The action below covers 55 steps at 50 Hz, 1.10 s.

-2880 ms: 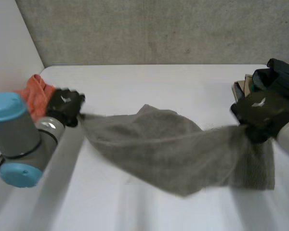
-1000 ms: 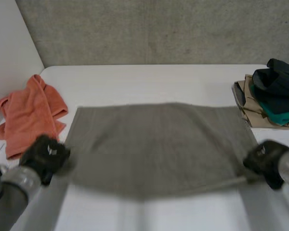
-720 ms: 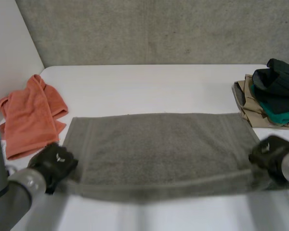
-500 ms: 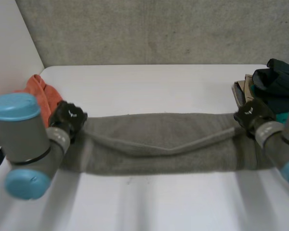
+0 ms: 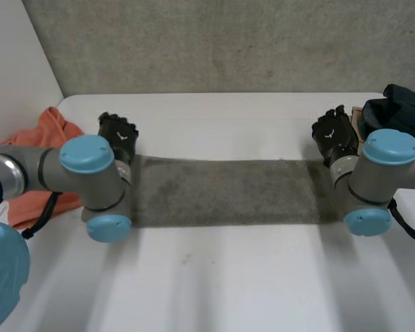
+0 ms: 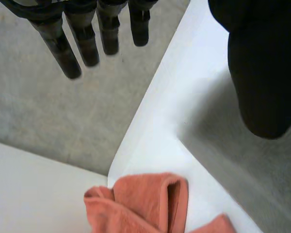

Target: Fold the laundry.

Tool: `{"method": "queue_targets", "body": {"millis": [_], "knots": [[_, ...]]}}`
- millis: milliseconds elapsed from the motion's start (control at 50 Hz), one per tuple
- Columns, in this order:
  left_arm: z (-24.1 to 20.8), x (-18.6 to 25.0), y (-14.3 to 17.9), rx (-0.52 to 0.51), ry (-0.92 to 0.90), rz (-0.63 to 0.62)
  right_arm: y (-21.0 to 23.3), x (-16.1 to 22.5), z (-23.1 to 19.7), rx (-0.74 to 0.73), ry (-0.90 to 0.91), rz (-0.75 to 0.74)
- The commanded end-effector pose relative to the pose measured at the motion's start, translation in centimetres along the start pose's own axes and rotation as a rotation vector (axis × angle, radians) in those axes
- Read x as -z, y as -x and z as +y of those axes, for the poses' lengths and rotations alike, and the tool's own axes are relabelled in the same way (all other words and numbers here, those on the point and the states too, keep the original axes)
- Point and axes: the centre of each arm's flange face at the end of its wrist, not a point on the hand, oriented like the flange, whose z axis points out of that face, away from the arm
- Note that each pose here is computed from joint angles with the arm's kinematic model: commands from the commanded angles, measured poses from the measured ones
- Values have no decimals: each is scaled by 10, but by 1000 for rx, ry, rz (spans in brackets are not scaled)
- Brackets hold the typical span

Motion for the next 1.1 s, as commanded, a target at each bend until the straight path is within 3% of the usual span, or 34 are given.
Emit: {"method": "queue_targets", "body": {"millis": [20, 180, 280, 400, 740, 880, 980, 1100], "knots": [[-17, 23, -14, -19, -46, 48, -21, 21, -10, -100, 33, 21], [-31, 53, 11, -2, -61, 54, -54, 72, -25, -322, 56, -99], [-30, 72, 22, 10, -50, 64, -66, 96, 12, -438, 219, -247], [-22, 89, 21, 82, -25, 97, -62, 105, 33, -489, 280, -318], [-19, 93, 18, 113, -14, 111, -42, 85, 69, -475, 305, -280], [-23, 96, 21, 116, -24, 108, -68, 86, 94, -454, 395, -143], [-26, 100, 25, 118, -32, 104, -106, 94, 112, -344, 435, -48], [-28, 103, 30, 122, -37, 97, -120, 93, 117, -198, 438, -31]]}}
